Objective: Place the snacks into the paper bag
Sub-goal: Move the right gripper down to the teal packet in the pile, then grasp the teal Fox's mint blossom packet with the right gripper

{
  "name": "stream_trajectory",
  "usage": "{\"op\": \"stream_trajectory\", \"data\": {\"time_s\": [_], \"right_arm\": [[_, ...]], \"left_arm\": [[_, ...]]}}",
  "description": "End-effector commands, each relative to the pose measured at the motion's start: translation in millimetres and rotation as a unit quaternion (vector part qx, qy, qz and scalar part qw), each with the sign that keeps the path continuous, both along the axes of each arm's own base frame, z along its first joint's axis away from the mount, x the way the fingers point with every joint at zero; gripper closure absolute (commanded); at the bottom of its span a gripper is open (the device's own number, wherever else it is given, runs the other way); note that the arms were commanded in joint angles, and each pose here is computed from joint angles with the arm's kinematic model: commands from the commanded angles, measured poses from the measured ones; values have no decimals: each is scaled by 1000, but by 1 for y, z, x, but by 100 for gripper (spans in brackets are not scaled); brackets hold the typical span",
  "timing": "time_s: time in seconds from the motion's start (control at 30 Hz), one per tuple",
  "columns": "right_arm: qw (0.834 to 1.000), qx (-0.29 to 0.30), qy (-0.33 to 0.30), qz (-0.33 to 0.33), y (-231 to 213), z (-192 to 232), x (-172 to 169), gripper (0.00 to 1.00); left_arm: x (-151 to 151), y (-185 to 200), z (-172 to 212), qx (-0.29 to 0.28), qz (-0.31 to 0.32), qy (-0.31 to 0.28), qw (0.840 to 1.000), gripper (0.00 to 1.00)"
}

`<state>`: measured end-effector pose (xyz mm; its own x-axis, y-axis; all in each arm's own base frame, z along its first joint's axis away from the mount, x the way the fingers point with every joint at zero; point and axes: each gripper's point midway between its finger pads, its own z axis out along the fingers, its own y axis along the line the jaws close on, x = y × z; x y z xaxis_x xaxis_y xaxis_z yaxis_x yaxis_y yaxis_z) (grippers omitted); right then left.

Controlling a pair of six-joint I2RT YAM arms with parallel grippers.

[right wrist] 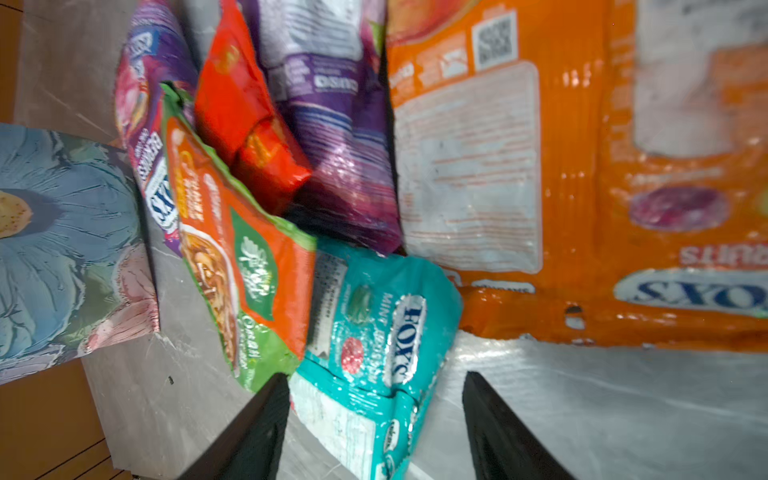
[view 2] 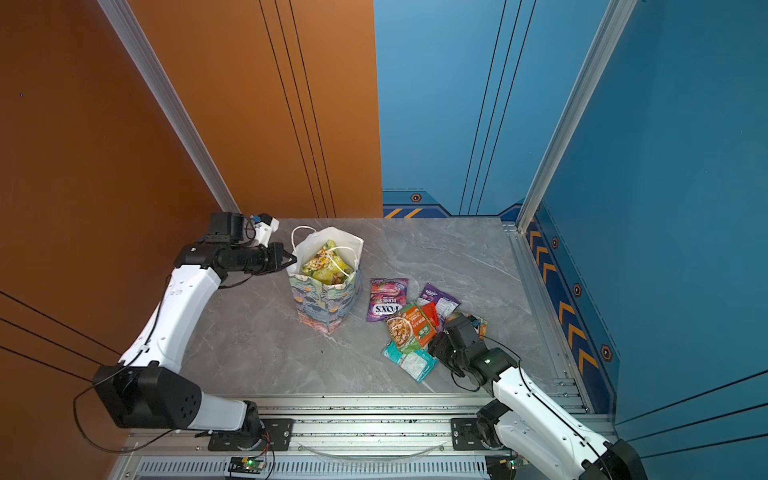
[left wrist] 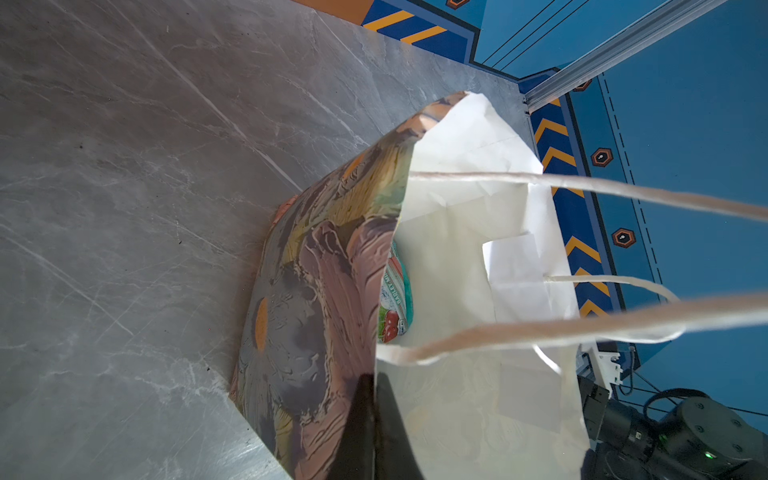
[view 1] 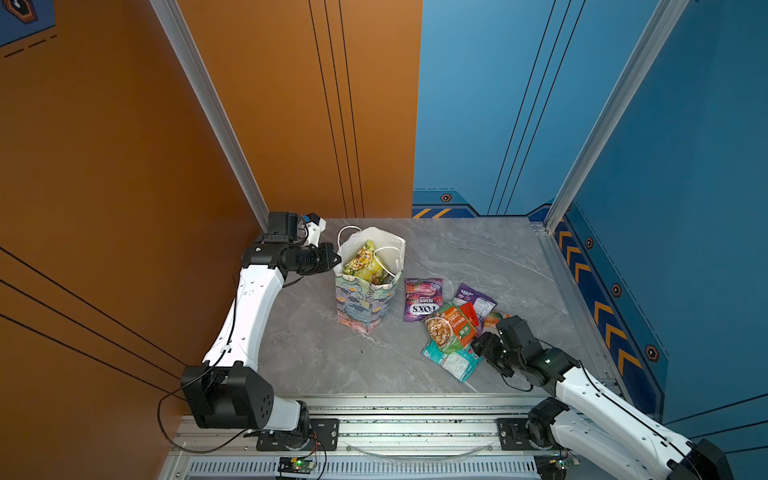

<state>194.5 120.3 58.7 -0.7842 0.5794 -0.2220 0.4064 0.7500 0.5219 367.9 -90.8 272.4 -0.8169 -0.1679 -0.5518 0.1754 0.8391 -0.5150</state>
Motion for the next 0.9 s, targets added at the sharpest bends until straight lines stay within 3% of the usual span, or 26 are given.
{"op": "stream_trajectory", "data": {"time_s": [0.0, 0.47, 0.73, 0.87], "right_arm": [[1000, 13, 14, -20, 0, -12, -6, 34], [995, 65, -26, -70, -1, -26, 2, 49], [990, 95, -52, -86, 0, -18, 10, 66], [989, 106, -59, -89, 2, -15, 13, 68]], "left_arm": [[-3, 1, 6, -6, 0, -10, 1000, 100], [-2, 0, 6, -10, -1, -8, 1000, 100], [-2, -1, 6, -12, -2, -7, 1000, 100], [-2, -1, 7, -12, -2, -8, 1000, 100]]}}
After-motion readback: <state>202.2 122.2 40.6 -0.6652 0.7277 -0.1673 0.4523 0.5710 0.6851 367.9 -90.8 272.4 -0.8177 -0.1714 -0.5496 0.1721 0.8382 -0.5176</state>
